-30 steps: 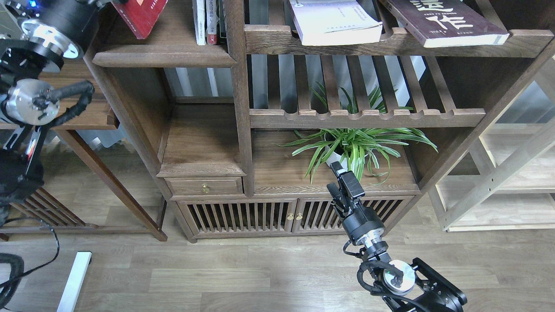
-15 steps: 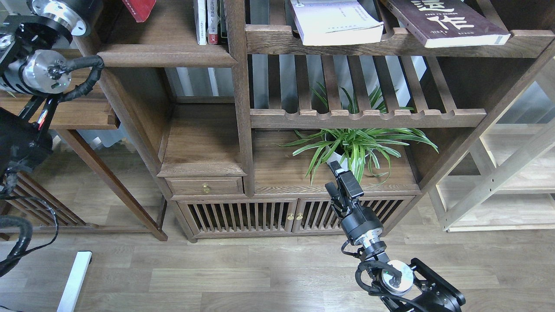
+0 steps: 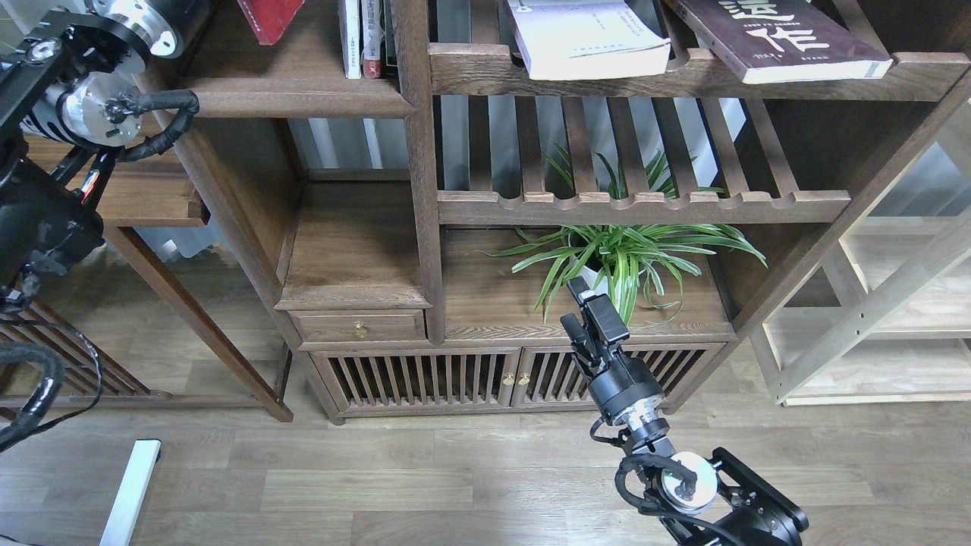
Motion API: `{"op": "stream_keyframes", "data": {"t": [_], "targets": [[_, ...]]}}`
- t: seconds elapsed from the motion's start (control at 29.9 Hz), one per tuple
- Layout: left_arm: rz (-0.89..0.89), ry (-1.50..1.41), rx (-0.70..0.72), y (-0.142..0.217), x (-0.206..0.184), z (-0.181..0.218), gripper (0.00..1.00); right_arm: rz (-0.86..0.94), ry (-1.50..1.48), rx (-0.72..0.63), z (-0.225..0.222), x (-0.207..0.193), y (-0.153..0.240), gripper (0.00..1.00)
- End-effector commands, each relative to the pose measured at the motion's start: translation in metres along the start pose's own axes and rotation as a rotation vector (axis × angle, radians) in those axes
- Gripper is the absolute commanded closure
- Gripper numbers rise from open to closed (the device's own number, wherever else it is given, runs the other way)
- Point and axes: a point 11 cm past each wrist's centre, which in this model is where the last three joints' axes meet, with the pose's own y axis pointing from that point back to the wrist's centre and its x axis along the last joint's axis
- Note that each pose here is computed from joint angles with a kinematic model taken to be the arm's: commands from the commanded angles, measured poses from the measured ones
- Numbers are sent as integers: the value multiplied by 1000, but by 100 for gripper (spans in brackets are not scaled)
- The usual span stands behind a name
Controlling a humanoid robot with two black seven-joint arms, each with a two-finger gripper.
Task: Organize books on shelf
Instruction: 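Push the red book upright into the top shelf with the left gripper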
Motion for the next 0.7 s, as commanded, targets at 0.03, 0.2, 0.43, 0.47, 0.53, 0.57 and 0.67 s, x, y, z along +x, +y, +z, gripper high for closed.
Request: {"op": "stream_keyframes", "data": {"t": [0.03, 0.2, 0.43, 0.47, 0.53, 0.57, 0.67], "targets": [[-21, -53, 24, -5, -8, 1, 100, -7, -1, -3, 2, -2, -1, 2], [-26, -78, 35, -10, -13, 6, 100, -9, 17, -17, 4, -2, 0, 2], [-8, -85, 49, -10, -6, 4, 99, -17, 19, -18, 4, -5, -2, 2], [-6, -86, 49, -9, -5, 5, 99, -18, 19, -19, 4, -5, -2, 2], [-4, -85, 51, -10, -5, 4, 97, -18, 19, -19, 4, -5, -2, 2], [0, -85, 54, -10, -4, 3, 96, -18, 19, -19, 4, -5, -2, 2], [11, -81, 59, -11, -3, 0, 87, -19, 18, -19, 4, -6, -3, 2]]}}
